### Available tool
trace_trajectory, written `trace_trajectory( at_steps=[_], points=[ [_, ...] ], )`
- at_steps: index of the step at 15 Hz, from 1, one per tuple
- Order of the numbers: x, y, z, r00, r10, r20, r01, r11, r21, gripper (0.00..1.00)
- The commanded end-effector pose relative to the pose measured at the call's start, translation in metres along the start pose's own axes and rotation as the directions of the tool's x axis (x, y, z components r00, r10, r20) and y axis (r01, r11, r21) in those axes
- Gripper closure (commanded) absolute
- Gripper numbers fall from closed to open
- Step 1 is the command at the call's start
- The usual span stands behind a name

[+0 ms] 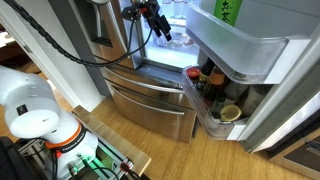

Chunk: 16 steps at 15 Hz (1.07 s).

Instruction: Remove the green bottle from the fridge

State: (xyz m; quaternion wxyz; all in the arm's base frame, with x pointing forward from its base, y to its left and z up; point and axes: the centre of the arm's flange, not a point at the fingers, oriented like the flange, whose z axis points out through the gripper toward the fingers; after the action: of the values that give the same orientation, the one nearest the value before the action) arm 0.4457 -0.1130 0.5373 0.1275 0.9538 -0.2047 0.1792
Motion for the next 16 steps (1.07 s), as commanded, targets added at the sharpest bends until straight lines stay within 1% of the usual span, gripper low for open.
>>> trace_trajectory(
  at_steps=[1, 4, 7, 9, 13, 14, 16],
  points=[
    [0.025, 0.023, -0.031, 0.988, 0.104, -0.11, -0.113, 0.991, -0.072, 0.0],
    [0.035, 0.032, -0.057, 0.969, 0.179, -0.167, -0.198, 0.975, -0.1, 0.0],
    [0.039, 0.034, -0.074, 0.954, 0.218, -0.203, -0.246, 0.961, -0.123, 0.0],
    [0.038, 0.036, -0.087, 0.945, 0.232, -0.232, -0.271, 0.951, -0.152, 0.0],
    [0.035, 0.048, -0.117, 0.913, 0.254, -0.318, -0.335, 0.913, -0.231, 0.0],
    [0.035, 0.053, -0.121, 0.902, 0.261, -0.344, -0.354, 0.903, -0.244, 0.0],
    [0.036, 0.065, -0.127, 0.886, 0.253, -0.387, -0.368, 0.894, -0.257, 0.0]
  ],
)
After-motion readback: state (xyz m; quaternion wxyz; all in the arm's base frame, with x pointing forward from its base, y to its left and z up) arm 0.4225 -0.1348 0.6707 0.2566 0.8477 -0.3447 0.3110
